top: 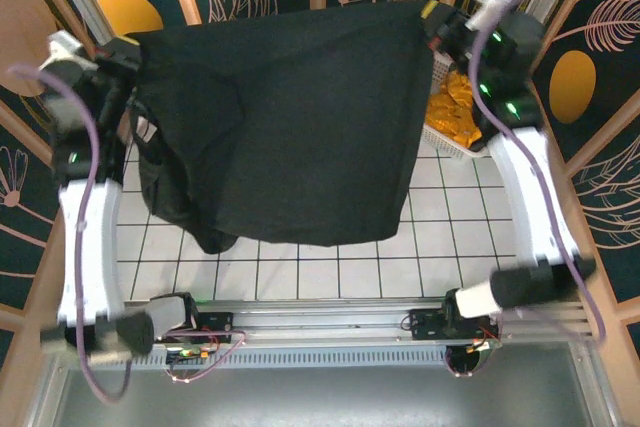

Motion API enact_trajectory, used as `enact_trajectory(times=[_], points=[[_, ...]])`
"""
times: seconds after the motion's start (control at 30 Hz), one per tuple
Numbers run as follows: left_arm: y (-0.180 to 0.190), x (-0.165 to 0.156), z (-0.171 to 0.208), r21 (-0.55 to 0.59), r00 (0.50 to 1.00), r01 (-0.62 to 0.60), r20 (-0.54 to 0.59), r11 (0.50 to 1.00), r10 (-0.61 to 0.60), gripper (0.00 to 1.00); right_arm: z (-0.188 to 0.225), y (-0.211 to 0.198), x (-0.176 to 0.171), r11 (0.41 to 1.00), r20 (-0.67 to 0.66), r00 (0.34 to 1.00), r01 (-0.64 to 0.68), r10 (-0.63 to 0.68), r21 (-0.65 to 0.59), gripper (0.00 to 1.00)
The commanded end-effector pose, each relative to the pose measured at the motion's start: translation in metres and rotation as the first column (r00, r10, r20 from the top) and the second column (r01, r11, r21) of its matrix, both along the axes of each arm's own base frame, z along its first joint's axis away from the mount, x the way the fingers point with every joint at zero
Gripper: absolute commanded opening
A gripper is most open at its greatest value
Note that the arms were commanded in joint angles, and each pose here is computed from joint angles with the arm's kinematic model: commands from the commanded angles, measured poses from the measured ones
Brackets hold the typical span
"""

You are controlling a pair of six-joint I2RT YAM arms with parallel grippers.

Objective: Fold and stack the t-shirts

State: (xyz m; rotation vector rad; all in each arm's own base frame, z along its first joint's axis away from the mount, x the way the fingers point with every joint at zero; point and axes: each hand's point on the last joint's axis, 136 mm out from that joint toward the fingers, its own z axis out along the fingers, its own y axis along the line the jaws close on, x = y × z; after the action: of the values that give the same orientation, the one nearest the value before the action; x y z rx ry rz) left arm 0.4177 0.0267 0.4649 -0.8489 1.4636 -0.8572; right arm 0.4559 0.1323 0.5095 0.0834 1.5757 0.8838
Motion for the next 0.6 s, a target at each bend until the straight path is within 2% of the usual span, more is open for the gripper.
enact_trajectory(times=[0.0,0.03,0.07,0.1,0.2,0.3,0.43,0.5,0.57], points=[[0.025,0.087,-0.082,0.019,0.976,-0.017,-0.215,1.000,0.020,0.55,-0.075,0.027,0.081,0.997,-0.204,0.977,-0.071,0.065,-0.023,0.43],[0.022,0.111,-0.101,0.012,0.962,0.027,-0.273,1.000,-0.023,0.80,-0.099,0.034,0.103,0.996,-0.267,0.961,-0.080,0.064,-0.048,0.58],[0.020,0.127,-0.119,0.010,0.943,0.058,-0.330,0.998,-0.051,0.90,-0.116,0.039,0.117,0.994,-0.309,0.950,-0.078,0.049,-0.082,0.65],[0.019,0.133,-0.129,0.013,0.929,0.073,-0.365,0.997,-0.063,0.94,-0.127,0.042,0.124,0.991,-0.334,0.942,-0.073,0.030,-0.114,0.68],[0.021,0.116,-0.153,0.048,0.896,0.070,-0.442,0.996,-0.042,0.94,-0.155,0.053,0.122,0.981,-0.404,0.915,-0.080,0.002,-0.178,0.70],[0.024,0.065,-0.195,0.086,0.829,0.045,-0.559,0.995,0.010,0.90,-0.195,0.067,0.088,0.965,-0.473,0.881,-0.104,-0.025,-0.243,0.71],[0.017,-0.019,-0.275,0.065,0.714,0.027,-0.699,0.998,0.026,0.82,-0.265,0.077,0.013,0.955,-0.587,0.809,-0.152,-0.027,-0.254,0.70],[0.018,-0.062,-0.313,0.081,0.631,0.007,-0.774,0.997,0.058,0.79,-0.297,0.078,-0.025,0.957,-0.647,0.762,-0.177,-0.013,-0.229,0.64],[0.012,-0.096,-0.345,0.055,0.575,-0.003,-0.817,0.998,0.047,0.76,-0.326,0.086,-0.069,0.951,-0.698,0.716,-0.226,0.015,-0.211,0.59]])
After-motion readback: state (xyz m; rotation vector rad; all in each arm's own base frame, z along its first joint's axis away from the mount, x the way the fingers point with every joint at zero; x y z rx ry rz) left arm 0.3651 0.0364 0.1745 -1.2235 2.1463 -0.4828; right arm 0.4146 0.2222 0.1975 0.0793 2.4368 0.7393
